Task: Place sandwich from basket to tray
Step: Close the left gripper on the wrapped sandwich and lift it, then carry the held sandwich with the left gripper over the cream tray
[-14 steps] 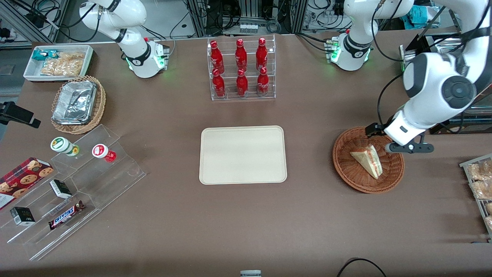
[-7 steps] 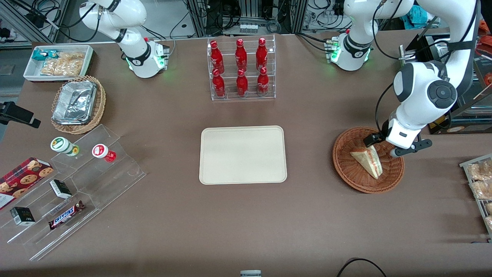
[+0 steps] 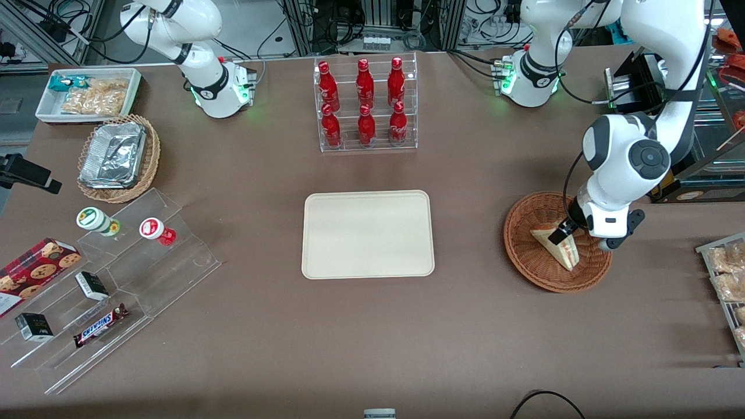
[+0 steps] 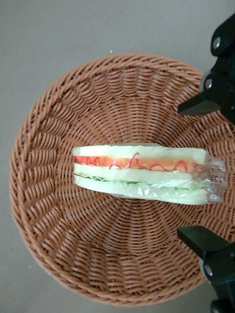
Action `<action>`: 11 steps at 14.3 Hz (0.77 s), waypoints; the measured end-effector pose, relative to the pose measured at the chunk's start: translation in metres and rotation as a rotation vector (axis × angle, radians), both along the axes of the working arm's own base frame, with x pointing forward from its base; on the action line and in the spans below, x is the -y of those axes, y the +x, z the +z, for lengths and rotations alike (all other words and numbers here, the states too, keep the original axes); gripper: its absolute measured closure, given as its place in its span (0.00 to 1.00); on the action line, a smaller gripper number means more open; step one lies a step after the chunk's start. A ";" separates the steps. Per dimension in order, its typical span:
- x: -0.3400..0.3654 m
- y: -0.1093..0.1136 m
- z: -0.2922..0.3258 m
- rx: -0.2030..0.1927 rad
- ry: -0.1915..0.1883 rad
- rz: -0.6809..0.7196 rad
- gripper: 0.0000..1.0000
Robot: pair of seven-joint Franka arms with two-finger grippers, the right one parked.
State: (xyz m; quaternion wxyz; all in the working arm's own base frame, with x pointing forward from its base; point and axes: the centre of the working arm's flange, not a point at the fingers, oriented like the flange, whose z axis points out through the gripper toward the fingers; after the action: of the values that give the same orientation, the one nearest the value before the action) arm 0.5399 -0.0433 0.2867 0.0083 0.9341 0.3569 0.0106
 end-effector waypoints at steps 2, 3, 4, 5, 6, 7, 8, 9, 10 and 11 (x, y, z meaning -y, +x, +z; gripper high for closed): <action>0.000 -0.001 -0.015 -0.024 0.000 0.008 0.03; 0.000 -0.001 -0.021 -0.032 0.000 0.012 0.13; 0.000 -0.002 -0.026 -0.037 0.000 0.014 0.24; 0.000 -0.002 -0.028 -0.039 0.000 0.015 0.34; 0.000 -0.002 -0.028 -0.039 0.000 0.015 0.44; 0.000 -0.001 -0.027 -0.037 0.000 0.015 0.56; 0.000 0.001 -0.025 -0.032 -0.001 0.015 0.63; 0.000 0.002 -0.021 -0.024 -0.001 0.015 0.73; 0.001 0.005 -0.014 -0.019 -0.001 0.015 0.80; 0.002 0.008 -0.003 -0.032 0.000 0.011 0.84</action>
State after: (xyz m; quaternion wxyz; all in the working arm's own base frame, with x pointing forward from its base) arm 0.5482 -0.0456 0.2839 0.0023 0.9322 0.3620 -0.0042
